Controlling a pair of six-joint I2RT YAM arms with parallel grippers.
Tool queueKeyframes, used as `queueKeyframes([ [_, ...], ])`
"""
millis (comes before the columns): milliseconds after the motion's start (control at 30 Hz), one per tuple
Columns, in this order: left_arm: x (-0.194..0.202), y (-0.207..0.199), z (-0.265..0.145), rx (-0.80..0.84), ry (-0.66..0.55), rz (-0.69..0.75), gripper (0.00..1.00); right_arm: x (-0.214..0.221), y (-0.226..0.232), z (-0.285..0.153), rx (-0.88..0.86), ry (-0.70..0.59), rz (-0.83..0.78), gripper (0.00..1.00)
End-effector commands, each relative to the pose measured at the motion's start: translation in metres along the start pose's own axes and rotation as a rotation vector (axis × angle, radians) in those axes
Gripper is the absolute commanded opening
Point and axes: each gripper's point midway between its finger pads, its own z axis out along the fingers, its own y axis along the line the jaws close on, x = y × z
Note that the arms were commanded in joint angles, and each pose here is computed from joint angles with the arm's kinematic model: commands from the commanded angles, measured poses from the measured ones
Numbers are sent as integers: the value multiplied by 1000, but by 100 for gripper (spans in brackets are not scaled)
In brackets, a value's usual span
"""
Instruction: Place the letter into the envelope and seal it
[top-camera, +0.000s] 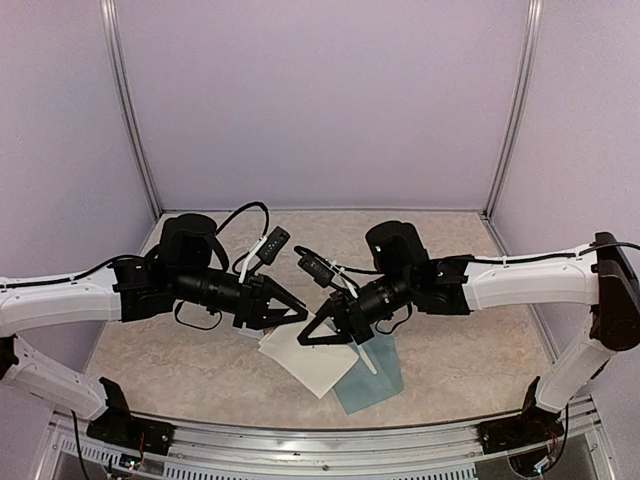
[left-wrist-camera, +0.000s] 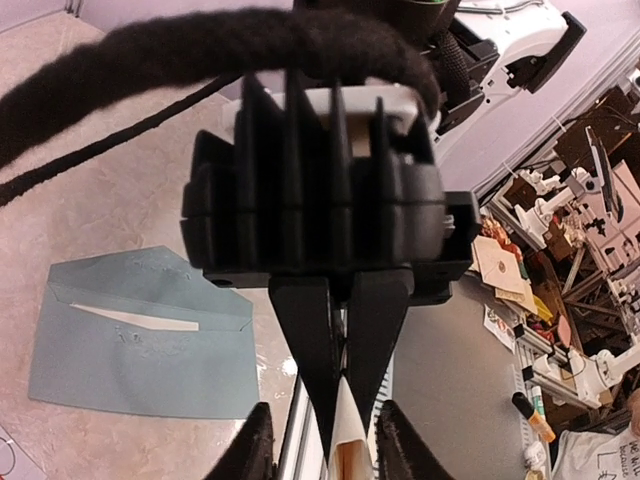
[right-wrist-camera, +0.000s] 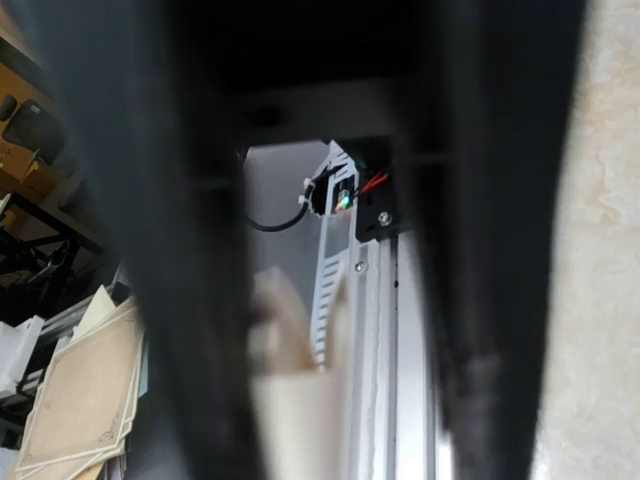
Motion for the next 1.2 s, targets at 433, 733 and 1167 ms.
queueKeyframes([
  [433,0,1,4,0,-6,35,0,-28,18,-19,10,-104,-51,36],
  [733,-1,6,-6,-19,-12,49,0,-15,15,-23,11,-81,-21,0],
  [1167,-1,14,-23,-35,-8,53,0,10,12,-36,42,-90,63,33],
])
